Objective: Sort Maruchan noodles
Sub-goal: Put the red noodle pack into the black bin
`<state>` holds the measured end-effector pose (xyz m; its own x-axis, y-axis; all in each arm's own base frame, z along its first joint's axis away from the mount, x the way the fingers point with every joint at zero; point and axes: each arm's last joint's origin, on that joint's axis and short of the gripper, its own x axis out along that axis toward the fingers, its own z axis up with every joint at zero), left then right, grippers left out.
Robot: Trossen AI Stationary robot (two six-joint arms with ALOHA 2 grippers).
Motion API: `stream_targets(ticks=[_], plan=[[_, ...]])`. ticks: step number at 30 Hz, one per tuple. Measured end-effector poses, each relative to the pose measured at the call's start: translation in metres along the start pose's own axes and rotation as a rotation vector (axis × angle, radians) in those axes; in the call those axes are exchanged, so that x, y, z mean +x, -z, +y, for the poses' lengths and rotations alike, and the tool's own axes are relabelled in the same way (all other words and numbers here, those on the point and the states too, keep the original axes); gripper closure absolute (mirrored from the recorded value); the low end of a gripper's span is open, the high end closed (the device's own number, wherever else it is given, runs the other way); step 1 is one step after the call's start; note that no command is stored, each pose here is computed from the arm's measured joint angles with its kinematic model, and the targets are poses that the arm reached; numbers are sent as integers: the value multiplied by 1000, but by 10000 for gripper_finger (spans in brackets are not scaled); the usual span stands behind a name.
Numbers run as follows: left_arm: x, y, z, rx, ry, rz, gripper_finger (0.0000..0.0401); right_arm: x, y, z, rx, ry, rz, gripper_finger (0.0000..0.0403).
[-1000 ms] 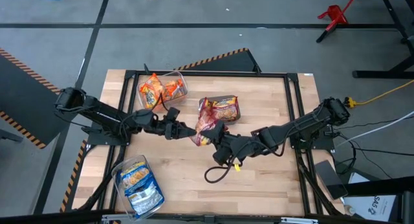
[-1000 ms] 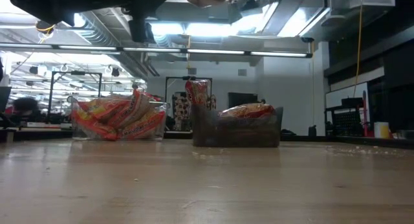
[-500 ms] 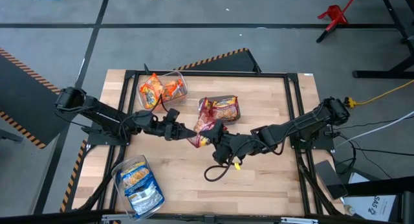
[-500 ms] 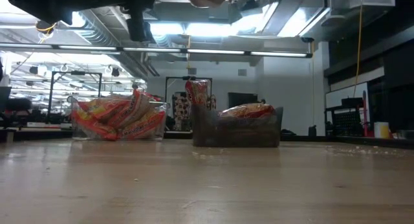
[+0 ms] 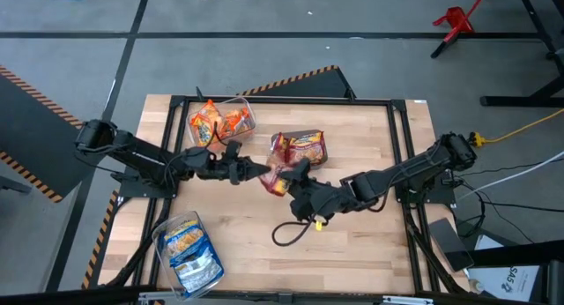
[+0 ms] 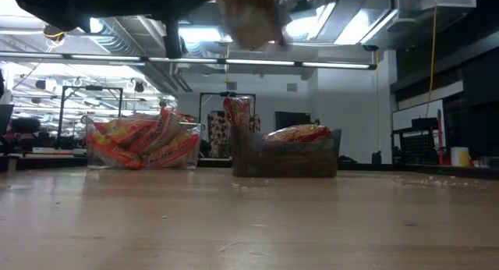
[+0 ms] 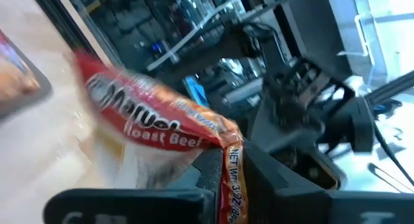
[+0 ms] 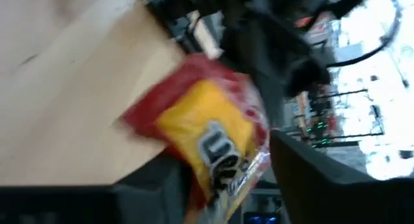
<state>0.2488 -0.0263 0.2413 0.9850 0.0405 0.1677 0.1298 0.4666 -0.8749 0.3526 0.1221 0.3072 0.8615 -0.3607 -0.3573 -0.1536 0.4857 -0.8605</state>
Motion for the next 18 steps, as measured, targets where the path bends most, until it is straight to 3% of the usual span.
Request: stream_targets(ticks=[8, 18], plan=[[2, -20, 11, 94, -65, -110, 372, -13, 0, 19, 46, -56, 77, 146], [12, -53, 43, 125, -225, -291, 376, -39, -1, 43, 170, -85, 180, 150]])
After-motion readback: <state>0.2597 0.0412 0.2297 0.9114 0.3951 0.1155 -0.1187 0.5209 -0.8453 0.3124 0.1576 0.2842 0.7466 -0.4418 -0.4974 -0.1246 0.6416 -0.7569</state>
